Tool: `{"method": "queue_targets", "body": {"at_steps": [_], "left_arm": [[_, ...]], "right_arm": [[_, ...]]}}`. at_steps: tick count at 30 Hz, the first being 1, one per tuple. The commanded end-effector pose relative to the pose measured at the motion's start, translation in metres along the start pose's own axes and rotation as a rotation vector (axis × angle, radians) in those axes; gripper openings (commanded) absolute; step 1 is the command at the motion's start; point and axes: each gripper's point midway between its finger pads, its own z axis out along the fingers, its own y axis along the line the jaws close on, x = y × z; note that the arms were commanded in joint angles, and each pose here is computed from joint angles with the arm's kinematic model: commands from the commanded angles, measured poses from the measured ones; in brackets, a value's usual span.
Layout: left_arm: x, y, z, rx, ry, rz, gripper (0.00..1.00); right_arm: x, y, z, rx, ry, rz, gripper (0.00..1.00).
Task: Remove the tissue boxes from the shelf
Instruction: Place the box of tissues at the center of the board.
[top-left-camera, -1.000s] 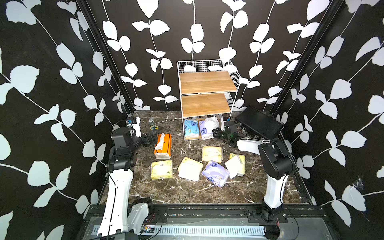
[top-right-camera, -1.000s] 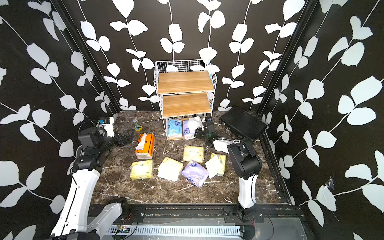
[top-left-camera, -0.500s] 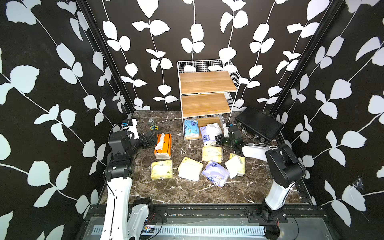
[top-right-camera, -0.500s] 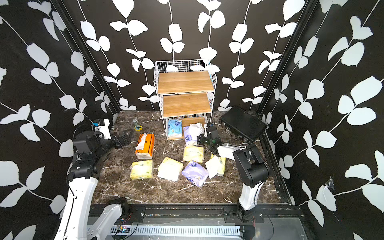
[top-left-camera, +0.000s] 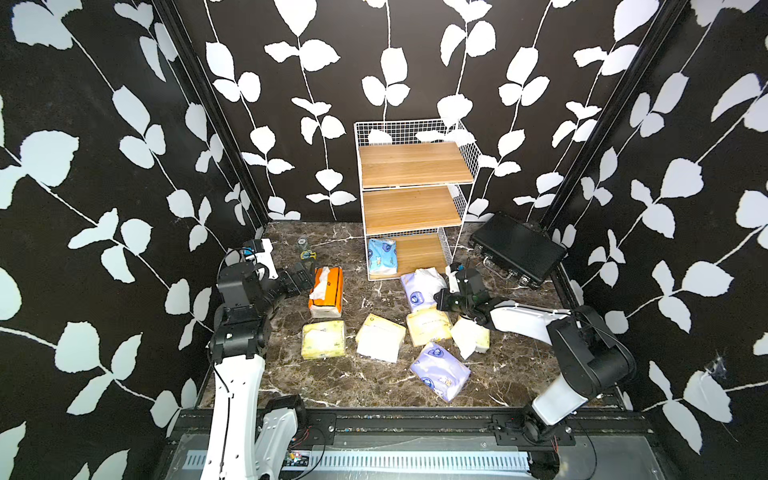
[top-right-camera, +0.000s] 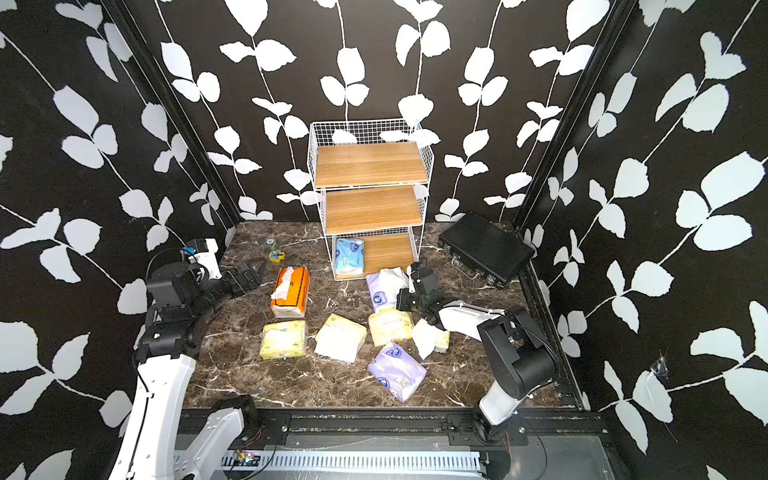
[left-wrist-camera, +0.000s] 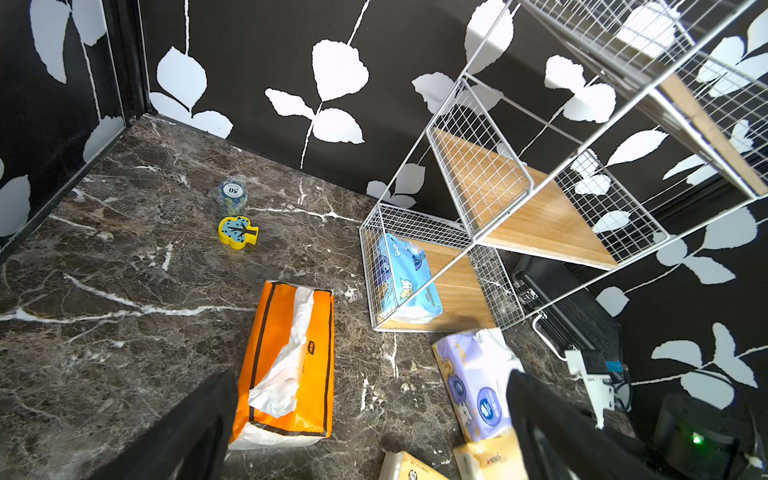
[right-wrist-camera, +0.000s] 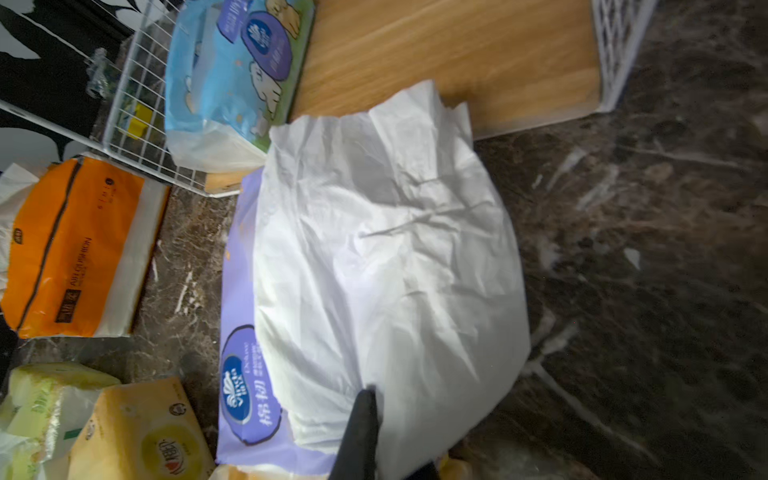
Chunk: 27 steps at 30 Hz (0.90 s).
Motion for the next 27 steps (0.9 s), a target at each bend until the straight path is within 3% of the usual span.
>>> {"method": "queue_targets", "body": {"at_steps": [1, 10, 11, 12, 13, 14, 17, 21, 27], "left_arm": [[-0.003, -0.01, -0.005, 0.035, -0.011, 0.002, 0.99], [0.001, -0.009, -0.005, 0.031, 0.005, 0.015, 0.99], [0.001, -0.008, -0.005, 0.026, 0.005, 0.021, 0.99], [0.002, -0.006, -0.006, 0.015, 0.006, 0.026, 0.99], [0.003, -0.004, -0.006, 0.003, 0.008, 0.03, 0.99], [0.005, -0.002, -0.006, -0.006, 0.013, 0.029, 0.99], [0.012, -0.002, -0.002, 0.009, 0.035, 0.0, 0.99], [0.032, 0.003, 0.02, 0.072, 0.05, -0.057, 0.99], [0.057, 0.004, 0.037, 0.06, 0.102, -0.064, 0.99]], "right_arm": [[0.015, -0.029, -0.014, 0.124, 0.033, -0.005, 0.0], [0.006, -0.059, -0.027, 0.193, 0.035, 0.048, 0.0], [0.005, -0.057, -0.029, 0.186, 0.032, 0.043, 0.15], [0.002, -0.053, -0.032, 0.173, 0.025, 0.036, 0.43], [0.0, -0.05, -0.036, 0.159, 0.017, 0.034, 0.52], [-0.004, -0.045, -0.041, 0.142, 0.006, 0.03, 0.55], [-0.02, -0.03, -0.064, 0.106, -0.058, 0.023, 0.57], [-0.039, 0.018, -0.089, 0.078, -0.127, -0.123, 0.6], [-0.067, 0.066, -0.068, -0.103, -0.193, -0.037, 0.59]]}}
